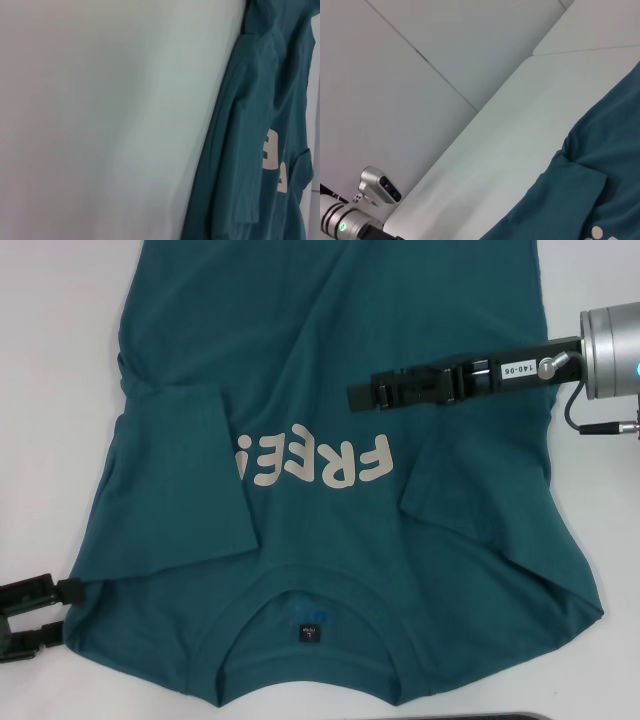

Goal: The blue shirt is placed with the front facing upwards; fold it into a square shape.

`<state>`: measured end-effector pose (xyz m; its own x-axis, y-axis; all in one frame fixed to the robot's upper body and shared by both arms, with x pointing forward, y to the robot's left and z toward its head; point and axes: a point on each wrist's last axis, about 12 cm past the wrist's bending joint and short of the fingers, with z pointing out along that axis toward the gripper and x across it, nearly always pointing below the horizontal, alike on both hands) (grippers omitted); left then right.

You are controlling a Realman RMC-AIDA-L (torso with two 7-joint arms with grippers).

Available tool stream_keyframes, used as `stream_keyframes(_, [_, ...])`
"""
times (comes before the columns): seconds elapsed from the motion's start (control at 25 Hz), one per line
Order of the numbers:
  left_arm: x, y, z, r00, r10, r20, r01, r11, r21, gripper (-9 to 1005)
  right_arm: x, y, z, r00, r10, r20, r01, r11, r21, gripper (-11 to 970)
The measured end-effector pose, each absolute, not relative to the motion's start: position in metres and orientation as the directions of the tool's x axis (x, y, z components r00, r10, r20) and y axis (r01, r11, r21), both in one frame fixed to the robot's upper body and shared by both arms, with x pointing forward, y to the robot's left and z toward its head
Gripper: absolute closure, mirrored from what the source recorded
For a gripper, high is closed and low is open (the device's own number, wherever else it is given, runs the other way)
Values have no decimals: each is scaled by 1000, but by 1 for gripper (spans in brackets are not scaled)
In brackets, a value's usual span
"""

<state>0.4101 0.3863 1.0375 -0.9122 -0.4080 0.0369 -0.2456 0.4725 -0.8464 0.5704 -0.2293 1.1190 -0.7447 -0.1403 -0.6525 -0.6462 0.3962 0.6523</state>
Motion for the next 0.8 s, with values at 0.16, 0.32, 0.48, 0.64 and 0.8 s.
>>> stream_keyframes(0.16, [415, 383, 1038, -919, -394, 35, -237, 477, -847, 123, 571, -229, 1119, -745, -140, -653, -646, 397, 652, 105])
stream_keyframes(0.32, [420, 379, 1038, -926, -377, 34, -228, 483, -845, 123, 571, -229, 1119, -746, -139, -652, -645, 397, 653, 106])
stream_keyframes(0.48, [424, 376, 1039, -929, -370, 32, -221, 483, -847, 124, 571, -229, 1119, -746, -139, -651, -644, 398, 654, 106])
stream_keyframes(0.64, [426, 373, 1039, -931, -364, 31, -216, 480, -850, 124, 571, -229, 1119, -747, -139, -651, -644, 398, 654, 106])
stream_keyframes(0.8, [429, 368, 1038, -935, -352, 31, -209, 478, -853, 124, 571, -230, 1119, -746, -139, -651, -644, 399, 653, 106])
